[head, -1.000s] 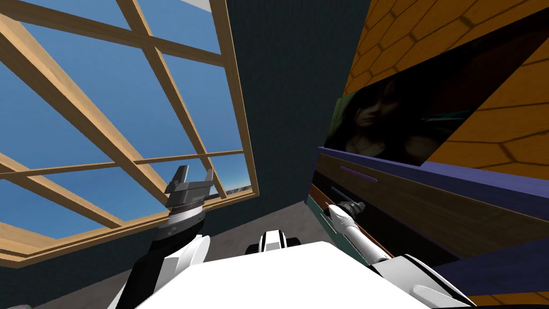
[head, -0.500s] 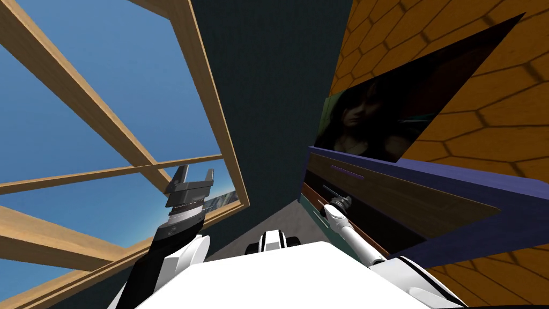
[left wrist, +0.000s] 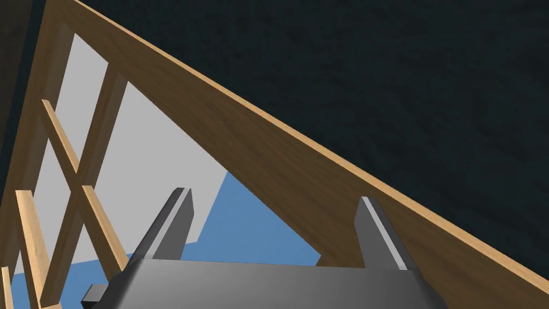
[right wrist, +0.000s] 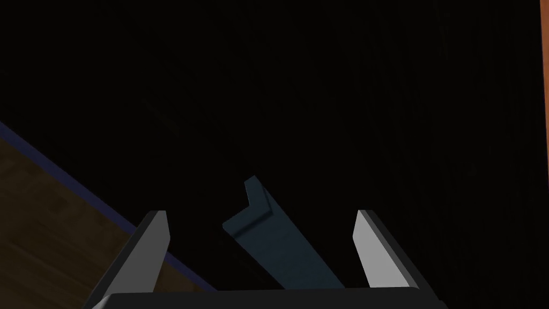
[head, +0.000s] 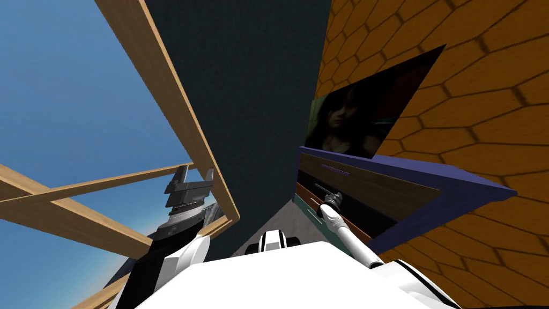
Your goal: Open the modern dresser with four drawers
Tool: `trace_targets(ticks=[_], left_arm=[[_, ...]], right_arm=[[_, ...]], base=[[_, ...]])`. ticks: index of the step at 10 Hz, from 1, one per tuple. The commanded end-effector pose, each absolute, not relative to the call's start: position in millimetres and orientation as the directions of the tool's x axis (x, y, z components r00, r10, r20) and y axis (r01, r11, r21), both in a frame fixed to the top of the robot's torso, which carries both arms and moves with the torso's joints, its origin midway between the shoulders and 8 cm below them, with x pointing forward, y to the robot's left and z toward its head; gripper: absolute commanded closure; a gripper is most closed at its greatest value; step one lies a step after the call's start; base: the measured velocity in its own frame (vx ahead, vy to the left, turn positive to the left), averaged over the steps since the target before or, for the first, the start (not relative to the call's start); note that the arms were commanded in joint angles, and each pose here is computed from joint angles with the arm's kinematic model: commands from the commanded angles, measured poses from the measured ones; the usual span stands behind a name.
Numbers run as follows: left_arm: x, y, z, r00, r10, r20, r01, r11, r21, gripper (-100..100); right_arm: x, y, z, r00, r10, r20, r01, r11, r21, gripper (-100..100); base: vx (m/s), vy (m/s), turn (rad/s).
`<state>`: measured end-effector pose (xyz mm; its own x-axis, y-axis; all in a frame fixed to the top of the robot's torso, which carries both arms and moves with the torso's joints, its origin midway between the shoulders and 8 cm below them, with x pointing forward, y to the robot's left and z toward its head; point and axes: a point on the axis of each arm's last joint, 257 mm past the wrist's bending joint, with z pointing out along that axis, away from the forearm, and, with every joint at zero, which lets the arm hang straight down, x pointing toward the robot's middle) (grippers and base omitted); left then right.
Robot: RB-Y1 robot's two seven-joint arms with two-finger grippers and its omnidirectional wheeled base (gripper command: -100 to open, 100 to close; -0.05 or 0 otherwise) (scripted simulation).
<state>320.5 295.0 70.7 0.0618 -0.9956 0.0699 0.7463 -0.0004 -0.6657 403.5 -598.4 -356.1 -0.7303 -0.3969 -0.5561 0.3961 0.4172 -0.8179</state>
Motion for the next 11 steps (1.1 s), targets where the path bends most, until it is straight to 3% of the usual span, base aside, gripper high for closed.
trace_targets(ticks=[1,4,5,11], left_arm=[[320,295,71,0.062,-0.996,0.070,0.746,0.000,-0.666,0],[320,295,70,0.062,-0.996,0.070,0.746,0.000,-0.666,0],[321,295,68,0.061,-0.996,0.071,0.742,-0.002,-0.670,0],[321,294,69,0.059,-0.996,0.071,0.743,-0.004,-0.670,0]], right_arm=[[428,-568,-352,-0.686,-0.474,-0.552,0.348,0.453,-0.821,-100],[438,-555,-354,-0.667,-0.501,-0.552,0.330,0.465,-0.821,-100],[428,-568,-352,-0.686,-0.474,-0.552,0.348,0.453,-0.821,100],[381,-625,-354,-0.764,-0.331,-0.554,0.430,0.378,-0.820,100]], base=[[0.179,0.066,-0.478],[0.103,0.035,-0.225],[-0.062,-0.045,0.373],[-0.150,-0.043,0.370]])
